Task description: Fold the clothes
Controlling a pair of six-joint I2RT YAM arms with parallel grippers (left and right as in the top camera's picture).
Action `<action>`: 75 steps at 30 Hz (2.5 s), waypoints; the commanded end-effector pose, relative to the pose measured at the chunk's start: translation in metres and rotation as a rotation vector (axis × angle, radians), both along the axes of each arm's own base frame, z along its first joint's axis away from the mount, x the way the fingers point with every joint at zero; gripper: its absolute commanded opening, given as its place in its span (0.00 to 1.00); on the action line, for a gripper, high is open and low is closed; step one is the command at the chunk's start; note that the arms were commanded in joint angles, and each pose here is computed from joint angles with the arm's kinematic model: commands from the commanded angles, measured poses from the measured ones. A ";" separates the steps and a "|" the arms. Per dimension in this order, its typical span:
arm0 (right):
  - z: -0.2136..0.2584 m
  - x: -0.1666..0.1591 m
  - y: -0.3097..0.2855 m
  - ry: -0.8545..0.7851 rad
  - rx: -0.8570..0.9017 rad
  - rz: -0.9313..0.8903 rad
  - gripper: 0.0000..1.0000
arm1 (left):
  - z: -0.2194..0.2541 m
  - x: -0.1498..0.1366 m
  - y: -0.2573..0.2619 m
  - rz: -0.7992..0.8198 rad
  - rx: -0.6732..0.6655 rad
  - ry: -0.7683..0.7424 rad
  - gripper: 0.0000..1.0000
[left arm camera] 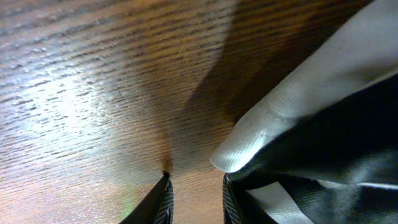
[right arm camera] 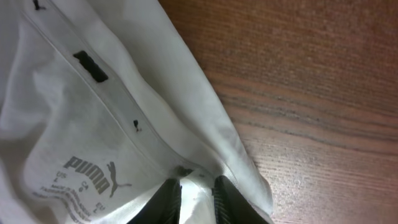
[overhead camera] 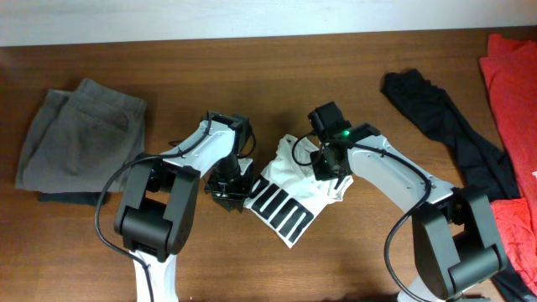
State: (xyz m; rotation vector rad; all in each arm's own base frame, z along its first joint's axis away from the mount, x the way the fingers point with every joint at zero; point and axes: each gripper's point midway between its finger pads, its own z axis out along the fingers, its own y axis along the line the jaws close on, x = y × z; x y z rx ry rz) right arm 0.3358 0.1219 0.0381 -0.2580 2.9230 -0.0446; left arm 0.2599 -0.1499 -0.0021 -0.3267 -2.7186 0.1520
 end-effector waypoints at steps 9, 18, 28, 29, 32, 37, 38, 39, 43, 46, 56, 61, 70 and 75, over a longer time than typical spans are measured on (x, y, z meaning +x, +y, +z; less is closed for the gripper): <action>-0.001 -0.002 -0.006 0.002 -0.027 -0.016 0.27 | 0.054 0.081 0.004 0.042 -0.060 -0.354 0.58; 0.012 -0.002 -0.004 0.001 -0.018 -0.015 0.34 | 0.079 0.110 -0.065 -0.137 -0.498 -0.499 0.79; 0.113 0.017 0.003 -0.149 0.044 -0.016 0.42 | 0.088 0.116 -0.085 -0.267 -0.648 -0.565 0.95; 0.122 0.018 0.004 -0.164 0.050 -0.016 0.43 | 0.085 0.117 -0.086 -0.266 -0.647 -0.563 0.95; 0.143 0.016 0.003 -0.193 0.062 -0.017 0.43 | 0.073 0.116 -0.089 -0.262 -0.665 -0.532 0.95; 0.164 0.010 -0.003 -0.223 0.057 -0.022 0.44 | 0.048 0.110 -0.094 -0.242 -0.700 -0.460 0.95; 0.167 0.009 -0.004 -0.229 0.057 -0.023 0.44 | 0.043 0.109 -0.096 -0.237 -0.710 -0.445 0.95; 0.169 0.008 -0.005 -0.234 0.056 -0.024 0.45 | 0.039 0.107 -0.098 -0.231 -0.722 -0.429 0.95; 0.176 0.004 -0.006 -0.246 0.062 -0.024 0.45 | 0.022 0.102 -0.101 -0.215 -0.739 -0.379 0.93; 0.179 0.001 -0.007 -0.249 0.063 -0.024 0.45 | 0.017 0.095 -0.108 -0.209 -0.774 -0.344 0.89; 0.178 -0.008 -0.011 -0.218 0.049 -0.023 0.44 | -0.008 0.074 -0.130 -0.260 -0.772 -0.278 0.45; 0.177 -0.010 -0.012 -0.210 0.046 -0.023 0.44 | -0.006 0.092 -0.124 -0.260 -0.750 -0.332 0.01; 0.181 -0.014 -0.018 -0.219 0.026 -0.030 0.44 | 0.075 0.169 -0.054 -0.205 -0.484 -0.535 0.00; 0.187 -0.015 -0.020 -0.237 0.022 -0.034 0.44 | 0.117 0.204 0.016 -0.121 -0.245 -0.673 0.01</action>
